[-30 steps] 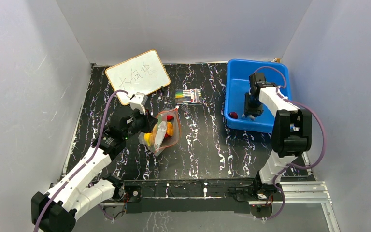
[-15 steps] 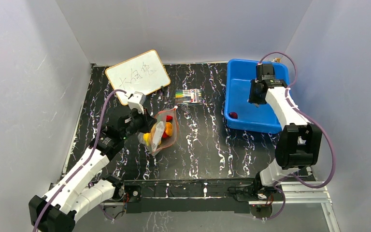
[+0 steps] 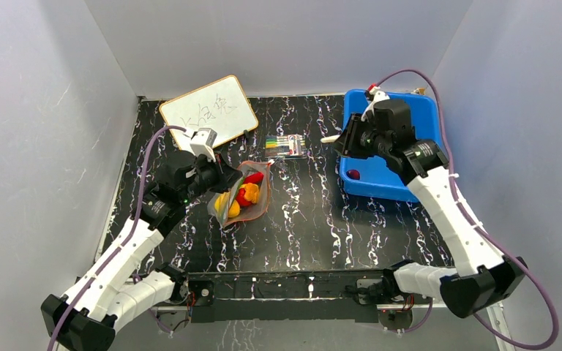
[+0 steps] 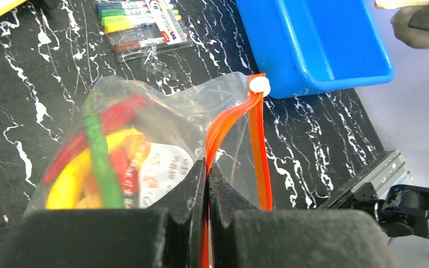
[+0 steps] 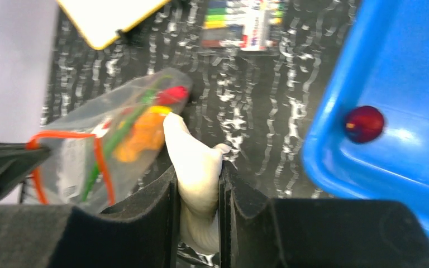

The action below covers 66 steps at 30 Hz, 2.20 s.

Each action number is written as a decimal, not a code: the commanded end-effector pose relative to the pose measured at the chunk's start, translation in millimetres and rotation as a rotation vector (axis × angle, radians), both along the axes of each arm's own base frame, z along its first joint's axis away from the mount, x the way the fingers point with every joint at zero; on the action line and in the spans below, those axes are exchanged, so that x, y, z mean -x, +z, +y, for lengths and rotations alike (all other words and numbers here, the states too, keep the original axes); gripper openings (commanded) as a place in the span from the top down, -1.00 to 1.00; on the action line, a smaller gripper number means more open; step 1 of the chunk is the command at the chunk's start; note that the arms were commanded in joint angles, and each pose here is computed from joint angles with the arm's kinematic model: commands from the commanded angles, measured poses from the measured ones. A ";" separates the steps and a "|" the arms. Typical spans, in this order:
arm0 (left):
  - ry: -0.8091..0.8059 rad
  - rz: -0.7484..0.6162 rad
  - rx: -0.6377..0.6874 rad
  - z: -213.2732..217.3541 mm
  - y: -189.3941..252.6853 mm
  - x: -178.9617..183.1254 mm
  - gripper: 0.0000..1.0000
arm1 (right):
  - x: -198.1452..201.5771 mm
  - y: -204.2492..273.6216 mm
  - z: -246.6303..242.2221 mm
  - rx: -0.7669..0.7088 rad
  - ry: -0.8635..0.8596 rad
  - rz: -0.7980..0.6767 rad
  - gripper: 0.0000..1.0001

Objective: Place the food in the zip-top bag and seal the zipper
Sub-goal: Place the fake vegetable in the zipper food storage bag.

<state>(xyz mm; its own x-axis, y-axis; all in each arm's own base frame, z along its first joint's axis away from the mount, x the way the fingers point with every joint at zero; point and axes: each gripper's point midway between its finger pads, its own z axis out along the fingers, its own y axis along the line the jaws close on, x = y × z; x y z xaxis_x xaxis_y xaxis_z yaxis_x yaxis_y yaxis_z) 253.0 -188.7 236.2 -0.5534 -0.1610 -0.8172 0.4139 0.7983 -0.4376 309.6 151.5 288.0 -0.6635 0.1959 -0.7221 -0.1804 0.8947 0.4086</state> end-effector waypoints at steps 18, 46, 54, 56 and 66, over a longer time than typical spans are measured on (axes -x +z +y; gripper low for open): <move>-0.019 0.037 0.160 -18.1 27.4 3.9 1.00 | 74.6 38.3 171.3 -0.455 0.209 0.003 0.57; -0.053 0.040 0.186 -19.4 34.5 16.1 1.00 | 55.1 -48.9 225.6 -0.446 0.025 0.179 0.23; -0.035 0.015 0.165 -12.3 35.3 17.7 1.00 | 63.6 -52.7 209.6 -0.198 0.185 0.092 -0.14; -0.022 0.017 0.152 -9.5 29.2 17.5 1.00 | 70.9 -48.2 210.0 -0.195 0.235 0.088 -0.18; -0.017 0.036 0.092 -4.0 11.2 18.4 1.00 | 84.0 -3.0 171.8 -0.090 0.283 -0.016 -0.13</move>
<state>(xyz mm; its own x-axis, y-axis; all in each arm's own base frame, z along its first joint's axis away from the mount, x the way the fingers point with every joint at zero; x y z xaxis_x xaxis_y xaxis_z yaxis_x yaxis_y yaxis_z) 237.5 -197.5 250.8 -0.6006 -0.2446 -0.7612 0.4002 0.7322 -0.5510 225.4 343.3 216.5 -0.8019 0.0605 -0.5944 -0.3230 0.7931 0.5165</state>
